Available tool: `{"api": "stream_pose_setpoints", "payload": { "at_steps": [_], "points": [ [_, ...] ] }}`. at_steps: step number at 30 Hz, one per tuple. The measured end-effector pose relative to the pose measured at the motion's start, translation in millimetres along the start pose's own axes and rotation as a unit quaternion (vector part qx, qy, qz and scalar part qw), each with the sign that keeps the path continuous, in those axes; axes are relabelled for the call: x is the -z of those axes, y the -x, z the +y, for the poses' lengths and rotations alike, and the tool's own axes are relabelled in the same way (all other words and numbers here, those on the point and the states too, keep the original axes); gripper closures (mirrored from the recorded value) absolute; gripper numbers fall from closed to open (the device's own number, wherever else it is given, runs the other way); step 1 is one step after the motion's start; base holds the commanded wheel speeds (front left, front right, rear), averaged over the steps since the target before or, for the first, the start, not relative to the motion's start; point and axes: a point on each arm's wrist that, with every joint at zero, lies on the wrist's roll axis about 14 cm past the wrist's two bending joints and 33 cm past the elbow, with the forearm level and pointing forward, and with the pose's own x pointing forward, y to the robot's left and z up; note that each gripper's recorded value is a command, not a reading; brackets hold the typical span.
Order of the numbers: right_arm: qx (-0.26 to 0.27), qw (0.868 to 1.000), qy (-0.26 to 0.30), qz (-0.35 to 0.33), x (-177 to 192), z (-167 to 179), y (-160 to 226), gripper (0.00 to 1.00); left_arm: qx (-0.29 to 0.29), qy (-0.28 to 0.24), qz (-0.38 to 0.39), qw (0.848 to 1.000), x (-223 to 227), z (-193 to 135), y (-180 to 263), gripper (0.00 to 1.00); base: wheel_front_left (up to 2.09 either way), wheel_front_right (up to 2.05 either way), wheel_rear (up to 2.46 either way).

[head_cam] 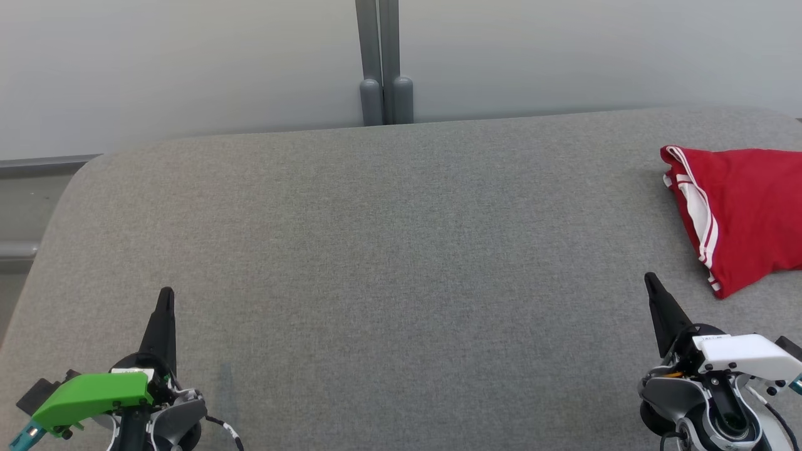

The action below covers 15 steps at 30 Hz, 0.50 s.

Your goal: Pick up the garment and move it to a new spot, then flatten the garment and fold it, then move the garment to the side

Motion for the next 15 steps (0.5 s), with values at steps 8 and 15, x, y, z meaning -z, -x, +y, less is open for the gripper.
{"api": "stream_pose_setpoints", "payload": {
  "at_steps": [8,15],
  "points": [
    [0.0,1.0,0.0,0.0,0.0,0.0,0.0,1.0,0.0,0.0,0.0,1.0,0.0,0.0,0.0,1.0,0.0,0.0,0.0],
    [0.0,1.0,0.0,0.0,0.0,0.0,0.0,1.0,0.0,0.0,0.0,1.0,0.0,0.0,0.0,1.0,0.0,0.0,0.0]
  ]
}}
